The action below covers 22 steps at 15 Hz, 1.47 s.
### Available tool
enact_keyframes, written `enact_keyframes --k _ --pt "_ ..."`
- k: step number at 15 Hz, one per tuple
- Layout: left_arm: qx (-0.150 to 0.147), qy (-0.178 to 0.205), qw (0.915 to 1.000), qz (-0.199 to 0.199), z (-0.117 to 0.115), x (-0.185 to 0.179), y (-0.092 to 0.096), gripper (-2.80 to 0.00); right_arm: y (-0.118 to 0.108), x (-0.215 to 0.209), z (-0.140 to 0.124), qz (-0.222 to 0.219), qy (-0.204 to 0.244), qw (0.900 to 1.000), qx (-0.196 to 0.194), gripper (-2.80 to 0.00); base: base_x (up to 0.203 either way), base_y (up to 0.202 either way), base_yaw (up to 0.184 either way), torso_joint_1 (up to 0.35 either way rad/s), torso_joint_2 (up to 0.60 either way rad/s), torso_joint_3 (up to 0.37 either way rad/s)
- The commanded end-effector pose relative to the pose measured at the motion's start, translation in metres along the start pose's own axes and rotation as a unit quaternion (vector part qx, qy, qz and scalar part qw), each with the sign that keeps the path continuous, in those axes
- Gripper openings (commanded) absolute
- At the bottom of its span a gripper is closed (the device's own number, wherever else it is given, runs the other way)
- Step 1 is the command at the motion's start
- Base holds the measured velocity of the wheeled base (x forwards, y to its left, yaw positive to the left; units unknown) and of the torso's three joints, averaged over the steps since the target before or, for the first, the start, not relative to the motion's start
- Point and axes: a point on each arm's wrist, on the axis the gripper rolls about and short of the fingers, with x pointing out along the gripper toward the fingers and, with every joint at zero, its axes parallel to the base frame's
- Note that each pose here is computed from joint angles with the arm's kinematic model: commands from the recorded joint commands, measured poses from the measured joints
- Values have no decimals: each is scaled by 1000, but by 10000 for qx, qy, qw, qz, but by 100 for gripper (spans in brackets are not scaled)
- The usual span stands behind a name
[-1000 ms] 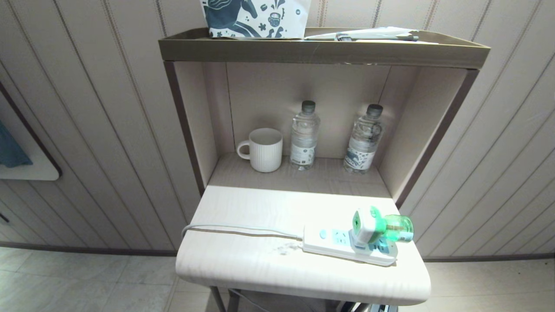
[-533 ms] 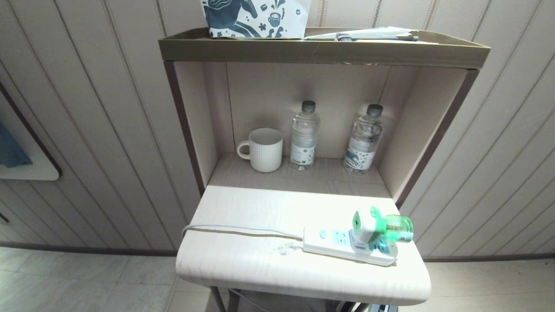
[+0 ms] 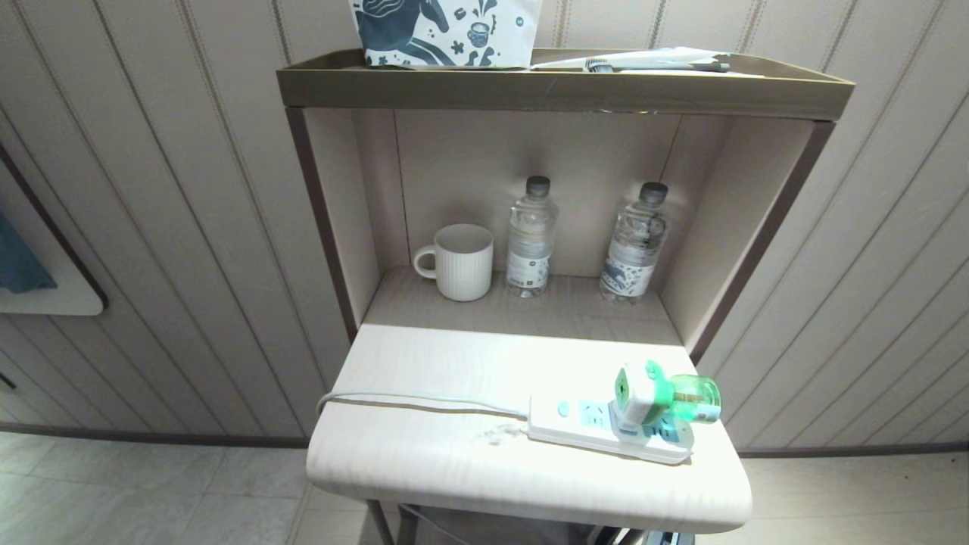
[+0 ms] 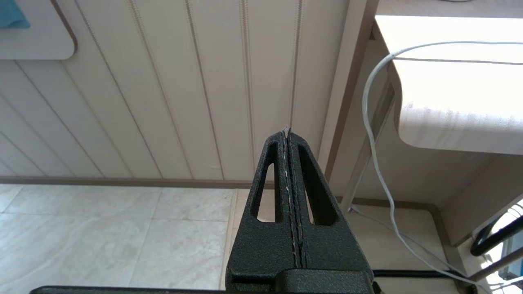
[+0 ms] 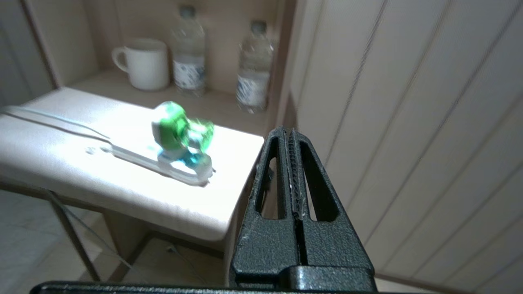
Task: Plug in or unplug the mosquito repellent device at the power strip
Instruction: Hold the socket with your left hand and unplug it with your right hand
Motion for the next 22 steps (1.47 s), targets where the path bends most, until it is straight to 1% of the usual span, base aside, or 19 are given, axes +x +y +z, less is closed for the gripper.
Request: enact_keyframes --k 1,3,5,6,7,8,10,11,12,13,14,15,16,17,18,20,21,22 --pt "0 5 10000 0 0 0 0 -280 -7 24 41 135 245 9996 50 -280 0 0 0 0 0 0" --pt "2 5 10000 0 0 0 0 -280 -16 73 78 376 710 9966 159 -280 0 0 0 0 0 0" --pt "5 5 10000 0 0 0 0 -280 -26 130 110 797 1150 9897 294 -280 0 0 0 0 0 0" --pt "8 5 10000 8 0 0 0 -280 -29 155 124 1064 1346 9845 361 -280 0 0 0 0 0 0" --pt "8 5 10000 15 0 0 0 -280 -30 184 132 1403 1684 9746 461 -280 0 0 0 0 0 0" --pt "8 5 10000 8 0 0 0 -280 -27 214 133 1723 2058 9618 543 -280 0 0 0 0 0 0" --pt "8 5 10000 8 0 0 0 -280 -12 276 124 2154 2809 9338 514 -280 0 0 0 0 0 0" --pt "8 5 10000 8 0 0 0 -280 1 304 112 2273 3174 9198 397 -280 0 0 0 0 0 0" --pt "8 5 10000 8 0 0 0 -280 20 328 96 2398 3559 9032 108 -280 0 0 0 0 0 0" --pt "8 5 10000 8 0 0 0 -280 41 343 81 2577 3862 8850 -348 -280 0 0 0 0 0 0" --pt "8 5 10000 8 0 0 0 -280 59 353 66 2769 4115 8644 -826 -280 0 0 0 0 0 0" --pt "8 5 10000 8 0 0 0 -280 73 360 56 2934 4238 8488 -1178 -280 0 0 0 0 0 0" --pt "8 5 10000 8 0 0 0 -280 82 366 47 3117 4242 8359 -1558 -280 0 0 0 0 0 0" --pt "8 5 10000 8 0 0 0 -280 86 370 44 3243 4164 8295 -1827 -280 0 0 0 0 0 0" --pt "8 5 10000 8 0 0 0 -280 88 373 42 3356 4033 8256 -2078 -280 0 0 0 0 0 0" --pt "8 5 10000 8 0 0 0 -280 88 376 41 3540 3829 8132 -2583 -280 0 0 0 0 0 0" --pt "8 5 10000 8 0 0 0 -280 87 377 40 3549 3776 8070 -2833 -280 0 0 0 0 0 0" --pt "8 5 10000 8 0 0 0 -280 86 378 40 3440 3752 8018 -3131 -280 0 0 0 0 0 0"
